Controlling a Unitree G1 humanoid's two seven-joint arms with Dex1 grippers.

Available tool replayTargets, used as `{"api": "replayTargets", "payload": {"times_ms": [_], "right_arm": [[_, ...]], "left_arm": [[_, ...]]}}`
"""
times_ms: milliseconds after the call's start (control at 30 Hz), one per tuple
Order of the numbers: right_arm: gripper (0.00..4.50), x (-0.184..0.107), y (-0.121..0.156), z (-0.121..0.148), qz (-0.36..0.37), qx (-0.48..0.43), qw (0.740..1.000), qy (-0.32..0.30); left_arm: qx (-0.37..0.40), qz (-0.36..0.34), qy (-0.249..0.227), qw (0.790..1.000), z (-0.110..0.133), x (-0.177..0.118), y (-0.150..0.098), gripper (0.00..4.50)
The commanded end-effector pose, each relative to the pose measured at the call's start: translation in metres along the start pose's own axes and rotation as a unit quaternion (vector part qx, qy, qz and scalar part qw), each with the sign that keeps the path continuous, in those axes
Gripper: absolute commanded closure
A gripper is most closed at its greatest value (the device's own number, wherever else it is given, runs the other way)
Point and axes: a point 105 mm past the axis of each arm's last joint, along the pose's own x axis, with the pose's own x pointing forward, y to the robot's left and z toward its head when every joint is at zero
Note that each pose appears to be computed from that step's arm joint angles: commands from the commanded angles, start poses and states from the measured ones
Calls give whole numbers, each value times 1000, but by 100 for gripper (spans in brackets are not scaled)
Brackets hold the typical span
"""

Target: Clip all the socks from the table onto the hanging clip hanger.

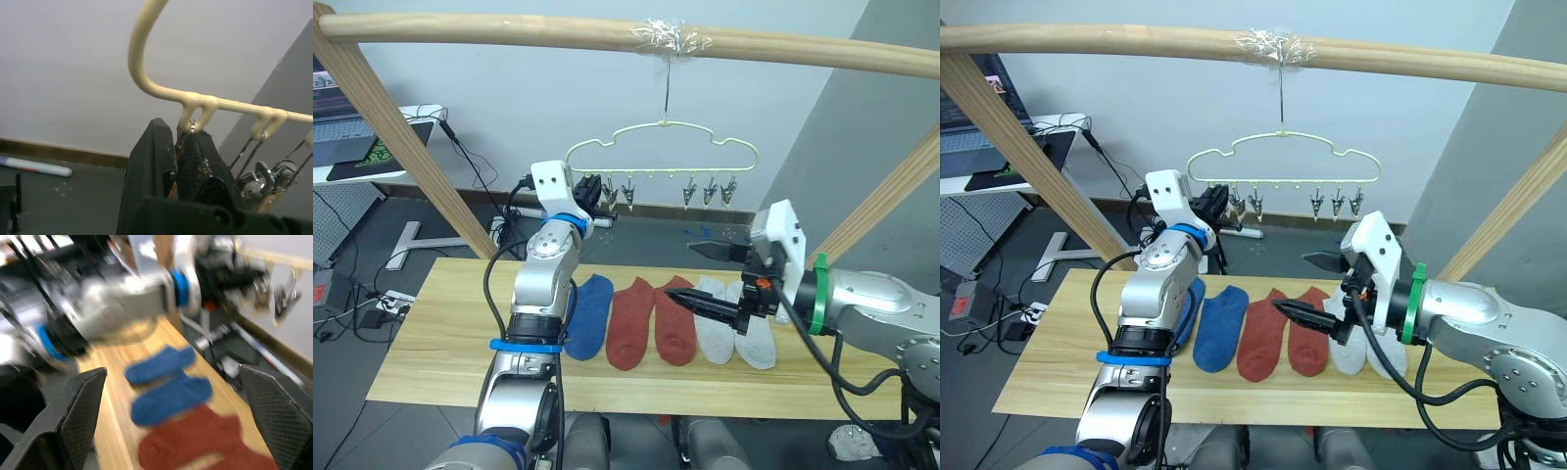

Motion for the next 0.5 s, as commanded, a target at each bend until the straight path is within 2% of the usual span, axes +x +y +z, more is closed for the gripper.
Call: {"api": "replayTargets", "payload": {"times_ms": [33, 267, 500], "right_arm": [[0, 6, -24, -17, -53, 24, 997, 47], [0, 17, -58, -39, -140, 61, 984, 94], [0, 18, -84, -68, -233, 76, 958, 151]], "left_arm": [[-22, -28, -37, 999, 29, -5, -6, 439], [-93, -65, -30, 993, 49, -14, -11, 439], [-108, -77, 3, 991, 47, -22, -9, 439]]}}
